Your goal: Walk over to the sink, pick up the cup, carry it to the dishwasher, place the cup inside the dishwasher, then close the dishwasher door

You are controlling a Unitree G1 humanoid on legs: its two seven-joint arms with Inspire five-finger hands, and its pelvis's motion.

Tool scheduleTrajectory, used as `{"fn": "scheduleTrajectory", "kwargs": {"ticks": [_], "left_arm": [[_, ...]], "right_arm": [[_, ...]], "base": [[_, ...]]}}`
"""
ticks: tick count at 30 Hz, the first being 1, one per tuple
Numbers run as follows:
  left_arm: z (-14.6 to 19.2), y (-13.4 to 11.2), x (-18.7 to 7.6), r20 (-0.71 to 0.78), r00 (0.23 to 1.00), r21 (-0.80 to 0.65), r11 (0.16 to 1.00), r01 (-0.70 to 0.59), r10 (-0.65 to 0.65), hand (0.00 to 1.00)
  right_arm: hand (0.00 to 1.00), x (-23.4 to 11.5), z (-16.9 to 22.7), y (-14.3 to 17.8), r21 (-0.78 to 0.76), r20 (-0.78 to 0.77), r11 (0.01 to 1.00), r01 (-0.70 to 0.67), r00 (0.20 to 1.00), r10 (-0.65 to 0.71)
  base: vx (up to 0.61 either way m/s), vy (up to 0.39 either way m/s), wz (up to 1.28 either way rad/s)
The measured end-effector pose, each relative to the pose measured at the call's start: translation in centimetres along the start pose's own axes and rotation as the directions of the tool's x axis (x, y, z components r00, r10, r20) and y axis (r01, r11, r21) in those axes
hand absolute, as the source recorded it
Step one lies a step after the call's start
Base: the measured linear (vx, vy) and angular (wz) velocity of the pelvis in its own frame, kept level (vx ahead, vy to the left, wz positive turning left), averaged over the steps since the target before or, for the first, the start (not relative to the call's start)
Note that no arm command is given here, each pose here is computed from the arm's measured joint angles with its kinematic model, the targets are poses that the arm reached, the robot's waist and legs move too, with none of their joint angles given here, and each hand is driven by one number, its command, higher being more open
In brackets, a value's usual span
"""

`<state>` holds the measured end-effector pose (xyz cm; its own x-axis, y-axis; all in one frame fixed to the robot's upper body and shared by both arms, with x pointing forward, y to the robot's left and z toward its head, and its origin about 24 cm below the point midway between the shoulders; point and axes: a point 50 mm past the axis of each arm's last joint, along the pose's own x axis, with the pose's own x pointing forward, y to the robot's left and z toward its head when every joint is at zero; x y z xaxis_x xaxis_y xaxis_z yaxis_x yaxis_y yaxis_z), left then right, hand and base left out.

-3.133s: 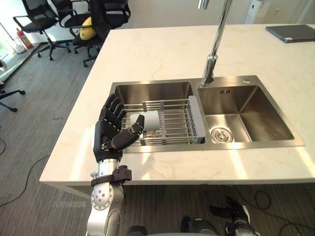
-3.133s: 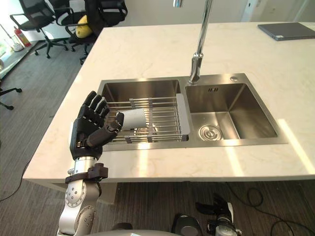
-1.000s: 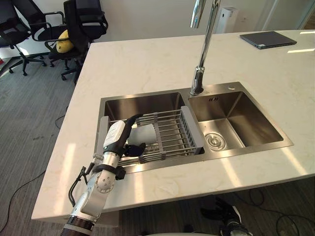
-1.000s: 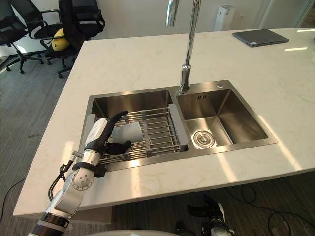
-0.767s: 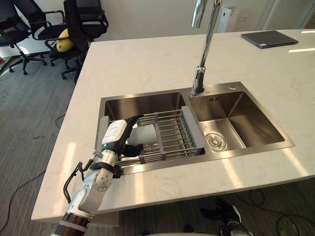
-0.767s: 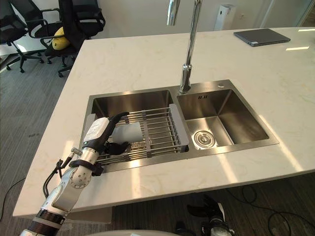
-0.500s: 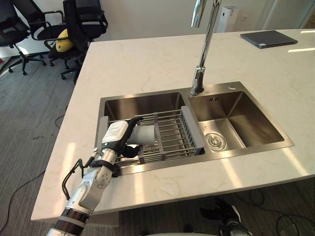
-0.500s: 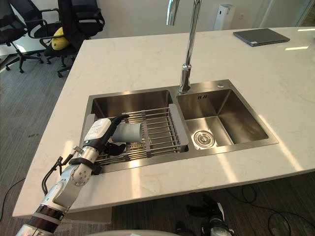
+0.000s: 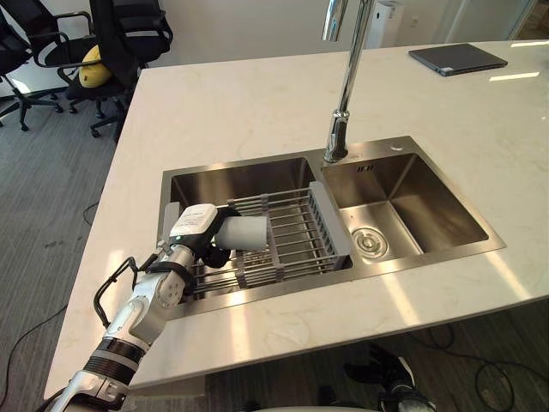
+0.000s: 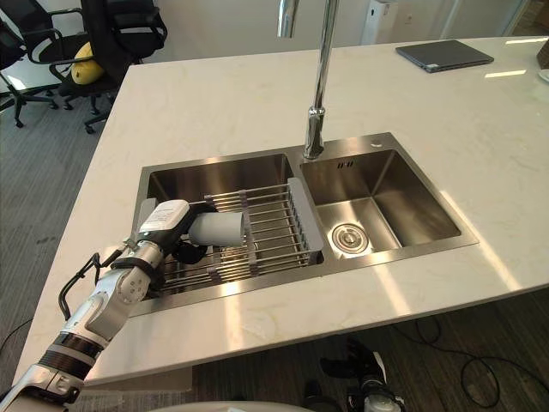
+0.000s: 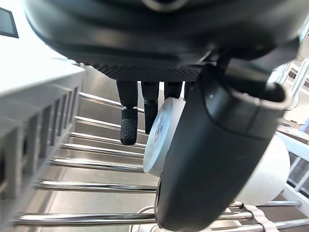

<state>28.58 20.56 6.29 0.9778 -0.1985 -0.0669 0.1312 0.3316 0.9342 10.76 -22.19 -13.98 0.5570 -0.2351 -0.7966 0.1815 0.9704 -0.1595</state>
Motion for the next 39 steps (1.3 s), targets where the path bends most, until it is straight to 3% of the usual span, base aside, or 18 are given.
{"fn": "scheduleTrajectory", "kwargs": {"ticks": [5,8,11,19,24,39], "left_arm": [[0.1,0.1,0.0,0.004,1.000,-0.073,0.997,-0.007,0.008,0.30],[0.7,0.1,-0.6,-0.010,0.996,-0.242,0.967,-0.083,0.083,0.30],[2.3,-0.1,-1.9,-0.016,0.983,-0.459,0.872,-0.172,0.185,0.30],[5.2,-0.3,-4.1,-0.060,0.950,-0.787,0.570,-0.234,0.308,0.30],[5.5,-0.1,-5.4,-0.111,0.932,-0.869,0.422,-0.259,0.344,0.30],[5.3,-2.4,-8.0,-0.245,0.932,-0.951,0.123,-0.285,0.265,0.30]], "right_arm": [[0.90,0.0,0.1,0.0,0.001,0.001,1.000,0.000,1.000,0.000],[0.90,0.0,0.1,0.0,0.004,0.001,1.000,0.003,1.000,-0.003],[0.90,0.0,-0.1,0.0,0.017,-0.006,1.000,0.012,1.000,-0.011],[0.90,0.0,-0.2,-0.4,0.072,-0.012,0.996,0.045,0.999,-0.044],[0.90,-0.2,-0.8,-0.4,0.101,-0.028,0.992,0.070,0.997,-0.068],[0.90,-0.7,-1.8,-0.5,0.144,-0.058,0.984,0.107,0.993,-0.099]], "base": [[0.00,0.000,0.00],[-0.04,-0.025,0.00],[0.00,0.000,0.00],[-0.05,-0.021,-0.10],[-0.03,-0.011,-0.12],[-0.04,-0.019,-0.07]]}}
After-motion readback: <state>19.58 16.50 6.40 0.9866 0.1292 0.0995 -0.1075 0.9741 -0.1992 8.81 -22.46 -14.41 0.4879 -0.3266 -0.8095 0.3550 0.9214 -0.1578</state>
